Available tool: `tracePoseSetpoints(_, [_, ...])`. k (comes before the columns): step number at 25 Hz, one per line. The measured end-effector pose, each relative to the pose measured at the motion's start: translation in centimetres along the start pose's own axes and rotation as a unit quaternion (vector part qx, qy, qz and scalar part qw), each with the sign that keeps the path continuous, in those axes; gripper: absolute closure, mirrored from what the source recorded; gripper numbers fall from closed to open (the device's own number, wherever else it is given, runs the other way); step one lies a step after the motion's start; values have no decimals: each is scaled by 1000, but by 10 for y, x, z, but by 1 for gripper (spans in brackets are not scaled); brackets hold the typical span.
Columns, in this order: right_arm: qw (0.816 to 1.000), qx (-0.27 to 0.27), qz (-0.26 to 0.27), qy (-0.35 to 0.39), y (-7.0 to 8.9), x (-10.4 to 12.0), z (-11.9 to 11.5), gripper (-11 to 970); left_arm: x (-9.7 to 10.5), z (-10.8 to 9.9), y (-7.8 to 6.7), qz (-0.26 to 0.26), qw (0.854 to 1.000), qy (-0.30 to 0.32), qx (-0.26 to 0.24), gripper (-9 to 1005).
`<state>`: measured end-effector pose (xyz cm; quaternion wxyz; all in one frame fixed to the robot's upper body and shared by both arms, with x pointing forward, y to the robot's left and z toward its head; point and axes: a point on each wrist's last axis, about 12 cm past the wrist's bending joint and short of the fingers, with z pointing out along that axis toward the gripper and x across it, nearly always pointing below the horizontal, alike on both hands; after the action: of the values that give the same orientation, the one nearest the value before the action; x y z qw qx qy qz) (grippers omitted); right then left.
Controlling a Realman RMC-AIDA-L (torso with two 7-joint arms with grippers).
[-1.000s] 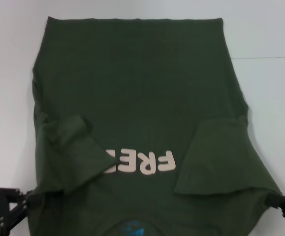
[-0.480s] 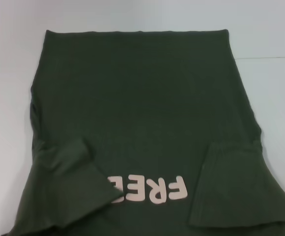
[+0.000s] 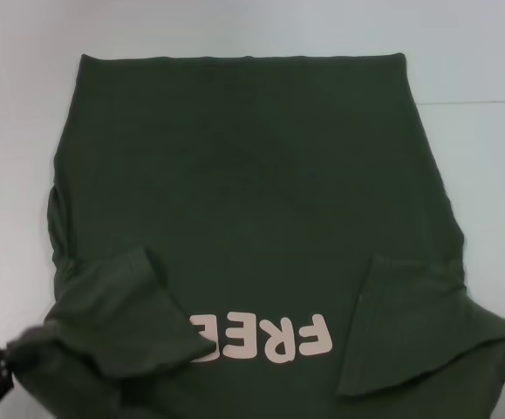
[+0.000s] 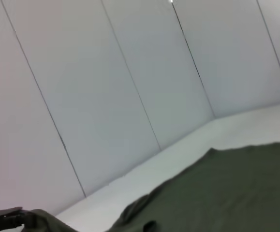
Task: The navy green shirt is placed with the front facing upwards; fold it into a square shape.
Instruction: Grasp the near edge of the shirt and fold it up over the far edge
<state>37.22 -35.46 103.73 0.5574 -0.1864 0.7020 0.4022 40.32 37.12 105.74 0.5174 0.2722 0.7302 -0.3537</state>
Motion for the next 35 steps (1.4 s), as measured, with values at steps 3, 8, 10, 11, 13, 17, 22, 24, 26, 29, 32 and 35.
tracePoseSetpoints(3, [1000,5,-3,-16,-3,-4,4,936,-1,3,3,2,1000,-23,-18,922])
tracePoseSetpoints(8, [999,32,-2,-41,-10,-6,7,936,0,13,10,-3,998,-45,-44,918])
tracePoseSetpoints(10, [998,47,-2,-49,-12,-7,7,937,2,16,13,-7,997,-50,-56,916])
tracePoseSetpoints(11, [997,55,0,-54,-13,-6,6,937,2,17,14,-9,996,-54,-64,915])
tracePoseSetpoints(13, [996,70,5,-59,-14,-5,6,937,3,16,16,-11,995,-62,-77,913])
tracePoseSetpoints(17, [994,89,14,-63,-17,-1,6,937,4,14,16,-8,993,-71,-93,909])
tracePoseSetpoints(22, [991,109,28,-69,-19,4,9,937,6,11,11,11,993,-79,-88,904])
tracePoseSetpoints(24, [990,116,31,-71,-20,5,10,936,6,10,10,13,993,-80,-87,902])
tracePoseSetpoints(26, [990,119,32,-75,-21,5,11,936,7,10,9,12,993,-79,-87,900])
tracePoseSetpoints(29, [988,125,33,-83,-22,4,11,936,8,8,8,11,993,-78,-91,897])
tracePoseSetpoints(32, [986,134,33,-89,-23,3,10,936,10,7,9,9,992,-77,-99,894])
tracePoseSetpoints(35, [985,142,35,-96,-24,3,10,936,12,7,9,4,991,-78,-104,891])
